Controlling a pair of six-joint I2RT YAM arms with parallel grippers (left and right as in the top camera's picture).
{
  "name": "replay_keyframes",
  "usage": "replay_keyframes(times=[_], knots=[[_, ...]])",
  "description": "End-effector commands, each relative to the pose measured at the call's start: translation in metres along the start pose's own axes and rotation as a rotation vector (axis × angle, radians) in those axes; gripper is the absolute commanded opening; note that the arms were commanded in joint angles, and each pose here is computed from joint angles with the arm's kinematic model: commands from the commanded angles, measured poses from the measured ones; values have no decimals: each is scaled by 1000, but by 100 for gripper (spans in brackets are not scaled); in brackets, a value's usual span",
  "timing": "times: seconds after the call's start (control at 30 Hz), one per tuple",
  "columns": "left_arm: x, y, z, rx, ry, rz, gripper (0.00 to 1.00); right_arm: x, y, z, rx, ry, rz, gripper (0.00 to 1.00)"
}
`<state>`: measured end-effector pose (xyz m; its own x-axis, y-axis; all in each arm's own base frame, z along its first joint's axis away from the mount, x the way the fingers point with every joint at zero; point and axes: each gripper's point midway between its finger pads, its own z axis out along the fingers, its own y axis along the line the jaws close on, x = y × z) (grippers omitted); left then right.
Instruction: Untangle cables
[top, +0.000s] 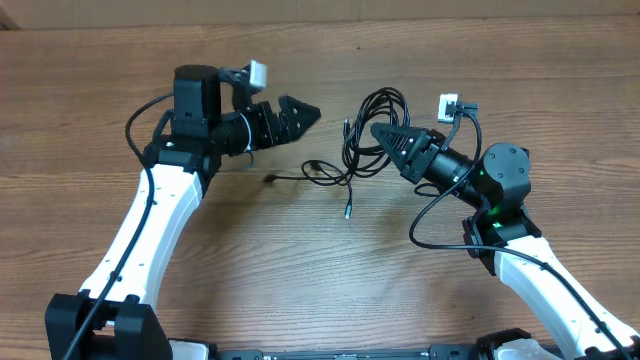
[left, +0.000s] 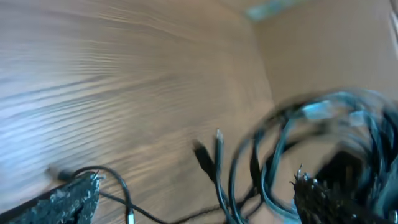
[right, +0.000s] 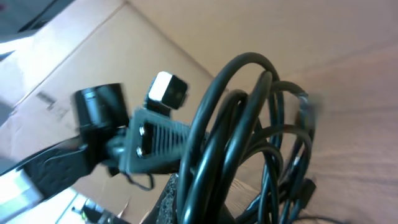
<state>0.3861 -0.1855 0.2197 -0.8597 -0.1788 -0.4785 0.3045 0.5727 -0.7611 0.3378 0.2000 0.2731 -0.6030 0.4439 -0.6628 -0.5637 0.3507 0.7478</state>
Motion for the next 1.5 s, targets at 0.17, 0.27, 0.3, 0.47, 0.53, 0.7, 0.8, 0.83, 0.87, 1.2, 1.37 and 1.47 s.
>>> replay_keyframes(times=[0.17, 0.27, 0.3, 0.47, 0.53, 0.7, 0.8, 0.83, 0.87, 1.2, 1.37, 1.47], knots=[[12, -46, -8, 209, 38, 433, 100, -2, 42, -4, -180, 31, -152, 4], [12, -45, -8, 203, 37, 432, 100, -2, 42, -4, -179, 34, -139, 4], [12, -45, -8, 203, 36, 432, 100, -1, 42, -4, -182, 39, -138, 4], [8, -52, -6, 220, 23, 393, 100, 0, 41, -4, -175, 44, -78, 4], [12, -60, 1, 224, 33, 405, 100, -1, 41, -4, -173, 47, -17, 4], [10, -41, 26, -8, -7, 277, 100, 1, 43, -4, -187, 61, -11, 4], [7, -29, 35, -151, -56, 265, 100, 0, 62, -9, -265, 70, -66, 4], [6, -26, 35, -180, -67, 258, 100, -1, 65, -11, -278, 70, -80, 4], [3, -16, 34, -246, -88, 244, 99, -3, 80, -17, -344, 69, -155, 4], [9, 52, 3, -583, -169, -107, 100, -27, 59, -19, -251, -26, -48, 4], [12, 18, 20, -372, -82, -3, 100, -30, 36, -15, -157, -51, 39, 4], [7, 27, 12, -373, -100, -79, 99, -35, 27, -14, -119, -84, 53, 4]])
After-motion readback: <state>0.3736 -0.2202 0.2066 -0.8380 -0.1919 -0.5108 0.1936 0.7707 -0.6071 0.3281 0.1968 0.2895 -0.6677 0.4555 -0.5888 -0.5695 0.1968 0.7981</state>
